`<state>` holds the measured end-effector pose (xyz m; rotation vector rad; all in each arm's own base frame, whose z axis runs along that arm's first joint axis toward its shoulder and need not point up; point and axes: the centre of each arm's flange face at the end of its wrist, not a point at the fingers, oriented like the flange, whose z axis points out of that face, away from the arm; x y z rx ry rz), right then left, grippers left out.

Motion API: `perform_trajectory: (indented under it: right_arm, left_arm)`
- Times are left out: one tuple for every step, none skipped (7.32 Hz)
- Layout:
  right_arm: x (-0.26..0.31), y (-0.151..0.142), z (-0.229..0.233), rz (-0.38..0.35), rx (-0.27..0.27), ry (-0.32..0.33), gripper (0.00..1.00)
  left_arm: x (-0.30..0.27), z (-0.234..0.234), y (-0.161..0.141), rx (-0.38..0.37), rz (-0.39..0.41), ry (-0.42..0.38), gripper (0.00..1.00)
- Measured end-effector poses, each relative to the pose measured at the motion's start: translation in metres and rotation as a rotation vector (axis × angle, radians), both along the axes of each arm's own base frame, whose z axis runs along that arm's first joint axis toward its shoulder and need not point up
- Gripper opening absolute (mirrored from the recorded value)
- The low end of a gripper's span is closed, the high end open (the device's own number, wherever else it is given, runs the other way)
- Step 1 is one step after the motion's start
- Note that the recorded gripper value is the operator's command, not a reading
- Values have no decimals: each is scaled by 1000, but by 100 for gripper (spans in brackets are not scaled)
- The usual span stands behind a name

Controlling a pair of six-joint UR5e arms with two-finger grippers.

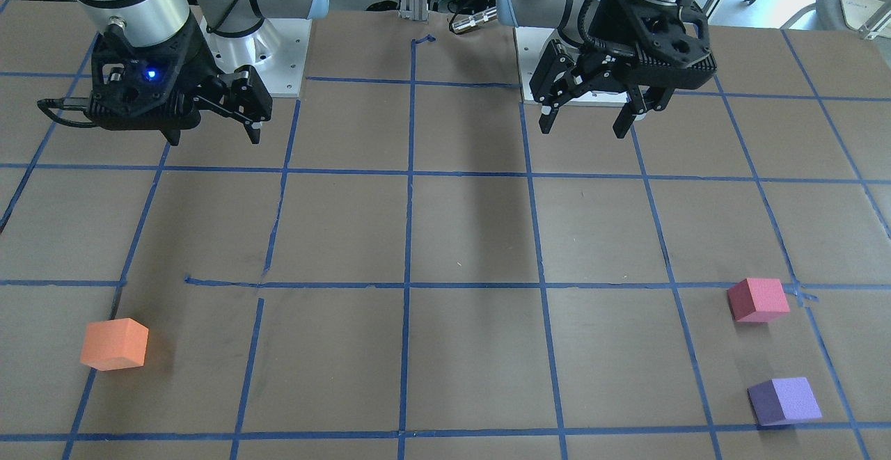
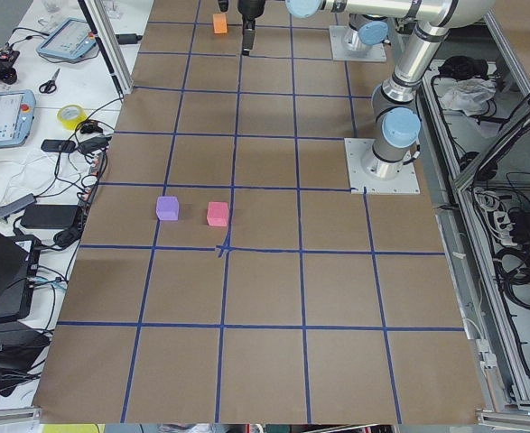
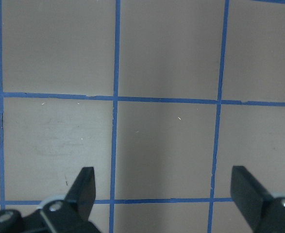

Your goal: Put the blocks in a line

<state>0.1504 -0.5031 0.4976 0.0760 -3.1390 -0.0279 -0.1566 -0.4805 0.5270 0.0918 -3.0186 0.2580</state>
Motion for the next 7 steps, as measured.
perform_trajectory:
  right_arm:
    - [0, 0, 0, 3, -1, 0, 100]
    - [0, -1, 0, 5, -5, 0, 100]
    - [0, -1, 0, 7, -8, 0, 100]
    - [0, -1, 0, 7, -9, 1, 100]
    - [0, -1, 0, 5, -9, 1, 100]
    - [-1, -1, -1, 0, -4, 3, 100]
    - [-1, -1, -2, -2, 2, 4, 100]
  left_arm:
    - [0, 0, 0, -5, 0, 1, 100]
    - [0, 0, 0, -5, 2, 1, 100]
    - [0, 0, 0, -6, 3, 1, 100]
    - [0, 0, 0, -6, 4, 2, 100]
    - [0, 0, 0, -6, 5, 2, 100]
    - [0, 0, 0, -5, 5, 1, 100]
    - [0, 0, 0, -5, 5, 1, 100]
